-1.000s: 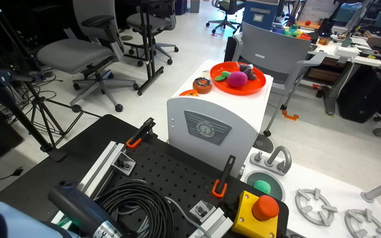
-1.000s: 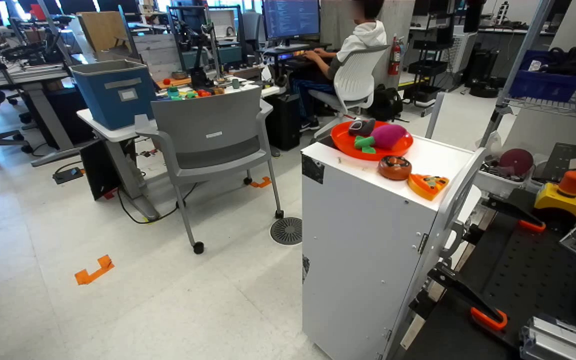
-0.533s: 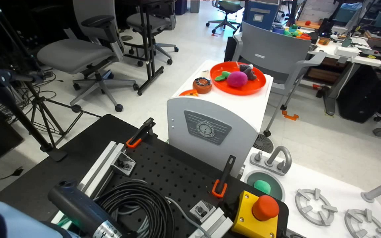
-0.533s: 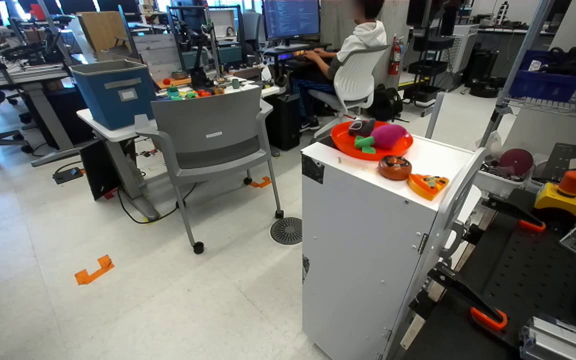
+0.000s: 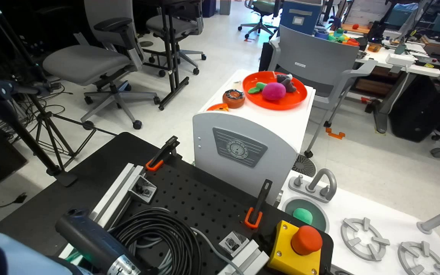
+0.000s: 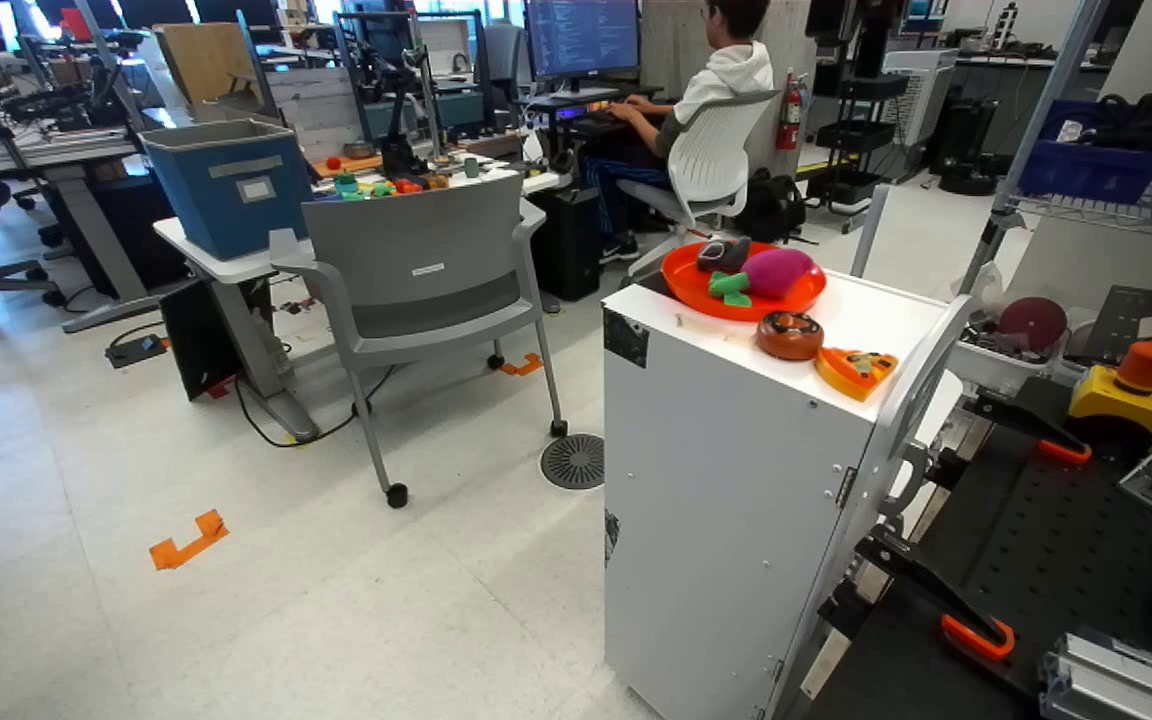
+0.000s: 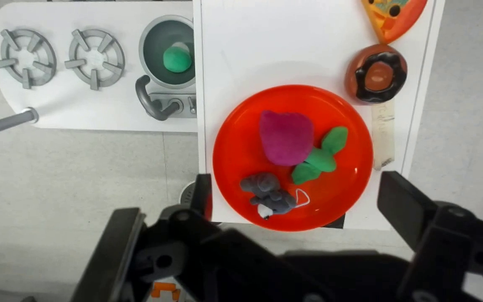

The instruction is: Put the purple plush toy in the sink

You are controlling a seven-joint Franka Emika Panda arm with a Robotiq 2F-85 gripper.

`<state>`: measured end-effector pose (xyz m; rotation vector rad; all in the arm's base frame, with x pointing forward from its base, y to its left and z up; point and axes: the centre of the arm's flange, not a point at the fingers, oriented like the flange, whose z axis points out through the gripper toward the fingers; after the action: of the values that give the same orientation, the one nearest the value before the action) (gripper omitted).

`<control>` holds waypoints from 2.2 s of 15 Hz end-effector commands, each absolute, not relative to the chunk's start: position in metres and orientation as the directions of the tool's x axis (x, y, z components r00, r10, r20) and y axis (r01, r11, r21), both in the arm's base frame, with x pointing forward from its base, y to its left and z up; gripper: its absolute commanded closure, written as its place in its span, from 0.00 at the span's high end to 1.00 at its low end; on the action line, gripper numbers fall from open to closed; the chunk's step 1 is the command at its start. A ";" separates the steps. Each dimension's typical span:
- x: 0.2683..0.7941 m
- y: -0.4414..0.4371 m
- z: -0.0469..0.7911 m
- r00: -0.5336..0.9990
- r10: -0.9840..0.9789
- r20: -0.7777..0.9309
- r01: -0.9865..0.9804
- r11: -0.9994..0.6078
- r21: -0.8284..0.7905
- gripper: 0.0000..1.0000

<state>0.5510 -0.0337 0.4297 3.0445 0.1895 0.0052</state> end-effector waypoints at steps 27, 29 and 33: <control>0.557 -0.049 0.414 1.000 -0.013 -0.015 -0.013 -1.000 0.028 1.00; 0.556 -0.050 0.414 1.000 -0.016 -0.024 -0.016 -0.999 0.031 1.00; 0.561 -0.051 0.410 0.999 -0.048 -0.019 -0.047 -0.998 0.041 1.00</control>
<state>0.5555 -0.0504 0.4130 3.1098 -0.0329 -0.0364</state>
